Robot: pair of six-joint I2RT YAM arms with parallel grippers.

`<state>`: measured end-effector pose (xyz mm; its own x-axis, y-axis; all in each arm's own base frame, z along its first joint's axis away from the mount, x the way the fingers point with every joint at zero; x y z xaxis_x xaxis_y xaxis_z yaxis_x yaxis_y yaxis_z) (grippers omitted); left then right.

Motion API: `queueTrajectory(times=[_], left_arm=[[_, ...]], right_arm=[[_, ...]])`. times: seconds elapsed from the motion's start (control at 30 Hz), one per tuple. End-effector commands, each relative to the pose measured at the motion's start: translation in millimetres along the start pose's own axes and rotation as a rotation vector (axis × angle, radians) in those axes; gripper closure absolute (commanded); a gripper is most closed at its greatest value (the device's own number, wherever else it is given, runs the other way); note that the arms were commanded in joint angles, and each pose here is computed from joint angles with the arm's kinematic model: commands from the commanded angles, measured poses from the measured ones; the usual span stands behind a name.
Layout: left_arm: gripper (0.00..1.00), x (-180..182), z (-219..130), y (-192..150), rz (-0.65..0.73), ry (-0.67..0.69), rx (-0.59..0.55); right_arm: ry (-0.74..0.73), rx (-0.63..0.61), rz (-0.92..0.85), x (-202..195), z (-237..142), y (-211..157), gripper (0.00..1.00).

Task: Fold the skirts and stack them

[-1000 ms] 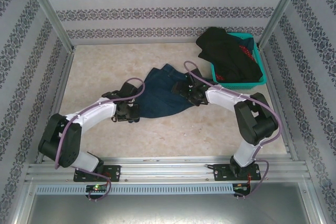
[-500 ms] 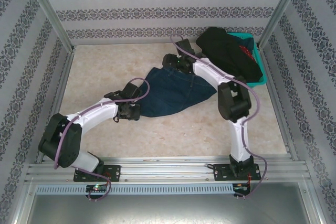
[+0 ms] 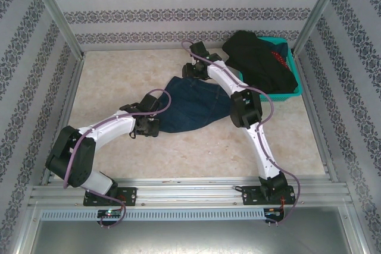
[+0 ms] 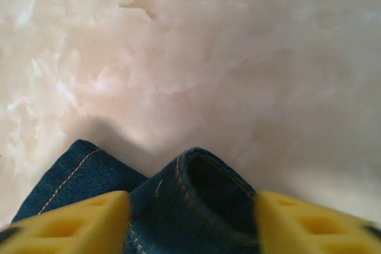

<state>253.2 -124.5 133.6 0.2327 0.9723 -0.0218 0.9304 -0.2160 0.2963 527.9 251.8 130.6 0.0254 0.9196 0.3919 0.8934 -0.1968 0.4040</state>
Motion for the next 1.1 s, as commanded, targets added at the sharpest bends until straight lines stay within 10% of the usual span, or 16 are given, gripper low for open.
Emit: queueTrajectory(times=[0.0, 0.1, 0.37, 0.67, 1.07], left_arm=[[1.0, 0, -2, 6, 0.018, 0.032, -0.028], [1.0, 8, -15, 10, 0.015, 0.104, -0.07], [1.0, 55, -104, 21, -0.119, 0.317, -0.312], [1.0, 73, -246, 59, -0.218, 0.401, -0.701], [1.0, 96, -311, 153, -0.184, 0.393, -1.013]], right_arm=[[0.044, 0.012, -0.052, 11, -3, 1, 0.71], [0.087, -0.046, -0.083, 21, -20, 12, 1.0], [0.248, -0.331, -0.141, 44, -192, 45, 1.0], [0.513, -0.676, -0.067, 8, -357, -2, 1.0], [0.581, -0.766, -0.042, 1, -358, 24, 1.0]])
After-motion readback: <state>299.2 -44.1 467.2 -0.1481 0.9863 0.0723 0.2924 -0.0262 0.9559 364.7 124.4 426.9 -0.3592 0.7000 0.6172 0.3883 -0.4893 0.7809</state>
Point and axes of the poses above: each hand's point on the last joint's axis, 136 mm out from that joint toward the fingers, its own z axis out along the fingers, its own x axis along the line the jaws close on, y = z × x, the point moved 9 cm from there along -z, back along the fingers, and after that the axes turned 10 degrees about z, right-handed, at the moved point
